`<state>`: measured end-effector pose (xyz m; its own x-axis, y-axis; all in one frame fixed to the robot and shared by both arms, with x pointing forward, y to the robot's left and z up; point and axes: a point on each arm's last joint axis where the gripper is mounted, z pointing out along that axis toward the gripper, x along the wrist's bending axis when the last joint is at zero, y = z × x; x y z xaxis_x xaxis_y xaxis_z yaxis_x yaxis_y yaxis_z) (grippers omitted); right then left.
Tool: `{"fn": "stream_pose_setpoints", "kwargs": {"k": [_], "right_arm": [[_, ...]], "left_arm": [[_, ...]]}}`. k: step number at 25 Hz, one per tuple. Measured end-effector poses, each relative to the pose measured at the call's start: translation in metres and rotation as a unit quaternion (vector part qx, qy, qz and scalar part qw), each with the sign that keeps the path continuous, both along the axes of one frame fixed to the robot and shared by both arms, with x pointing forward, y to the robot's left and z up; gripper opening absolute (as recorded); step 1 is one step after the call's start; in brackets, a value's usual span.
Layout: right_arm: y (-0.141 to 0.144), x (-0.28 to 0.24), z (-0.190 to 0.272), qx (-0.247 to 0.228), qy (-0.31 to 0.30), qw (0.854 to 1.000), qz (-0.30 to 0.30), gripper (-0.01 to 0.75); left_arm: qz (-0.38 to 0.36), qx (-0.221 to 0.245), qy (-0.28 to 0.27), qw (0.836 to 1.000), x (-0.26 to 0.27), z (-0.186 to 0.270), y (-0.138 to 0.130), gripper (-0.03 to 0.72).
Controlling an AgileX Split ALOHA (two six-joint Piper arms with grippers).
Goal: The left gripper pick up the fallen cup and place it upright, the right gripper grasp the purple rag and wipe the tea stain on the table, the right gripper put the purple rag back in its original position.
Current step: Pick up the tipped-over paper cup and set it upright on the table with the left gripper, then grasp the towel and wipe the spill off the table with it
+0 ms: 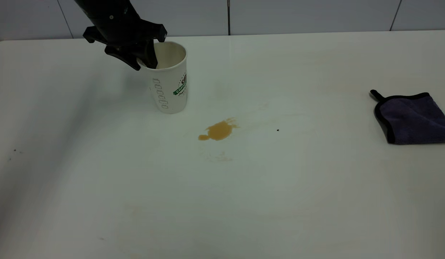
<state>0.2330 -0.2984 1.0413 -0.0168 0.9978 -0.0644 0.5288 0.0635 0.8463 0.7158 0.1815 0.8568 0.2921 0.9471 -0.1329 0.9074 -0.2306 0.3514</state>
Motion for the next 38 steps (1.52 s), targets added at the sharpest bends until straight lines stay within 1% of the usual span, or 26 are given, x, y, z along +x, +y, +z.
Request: {"fn": "stream_pose_setpoints", "kwargs": {"k": [2,4,5,7,9,13,17,20,21,23,27,30,34,35,38], "right_arm": [[0.000,0.000,0.000,0.000,0.000,1.000,0.000,0.239],[0.000,0.000,0.000,0.000,0.000,1.000,0.000,0.239],[0.000,0.000,0.000,0.000,0.000,1.000,0.000,0.239],[0.000,0.000,0.000,0.000,0.000,1.000,0.000,0.239],[0.000,0.000,0.000,0.000,0.000,1.000,0.000,0.239],[0.000,0.000,0.000,0.000,0.000,1.000,0.000,0.239],[0.000,0.000,0.000,0.000,0.000,1.000,0.000,0.239],[0.000,0.000,0.000,0.000,0.000,1.000,0.000,0.239],[0.000,0.000,0.000,0.000,0.000,1.000,0.000,0.239],[0.000,0.000,0.000,0.000,0.000,1.000,0.000,0.239],[0.000,0.000,0.000,0.000,0.000,1.000,0.000,0.239],[0.000,0.000,0.000,0.000,0.000,1.000,0.000,0.239],[0.000,0.000,0.000,0.000,0.000,1.000,0.000,0.239],[0.000,0.000,0.000,0.000,0.000,1.000,0.000,0.239],[0.000,0.000,0.000,0.000,0.000,1.000,0.000,0.239]], "left_arm": [[-0.004,0.001,-0.006,1.000,0.000,0.008,0.000,0.525],[-0.007,-0.001,-0.015,1.000,0.000,0.023,0.000,0.622],[-0.008,-0.003,-0.021,1.000,-0.001,0.035,0.000,0.644],[-0.013,-0.007,-0.034,0.999,-0.004,0.061,0.000,0.659],[-0.018,-0.012,-0.043,0.999,-0.011,0.094,0.001,0.649],[-0.033,-0.020,-0.055,0.998,-0.035,0.160,0.004,0.587],[-0.057,-0.018,-0.023,0.998,-0.071,0.213,0.010,0.520],[-0.074,-0.013,0.001,0.997,-0.098,0.243,0.015,0.474],[-0.077,-0.012,0.004,0.997,-0.106,0.252,0.017,0.460],[-0.080,-0.012,-0.011,0.997,-0.117,0.268,0.019,0.437],[-0.077,-0.006,-0.046,0.996,-0.133,0.293,0.025,0.400],[-0.052,0.002,-0.062,0.997,-0.146,0.307,0.031,0.385],[-0.019,0.017,-0.041,0.999,-0.183,0.302,0.043,0.379],[-0.015,0.026,-0.027,0.999,-0.195,0.294,0.047,0.379],[-0.014,0.057,-0.012,0.998,-0.234,0.281,0.061,0.379]]}}
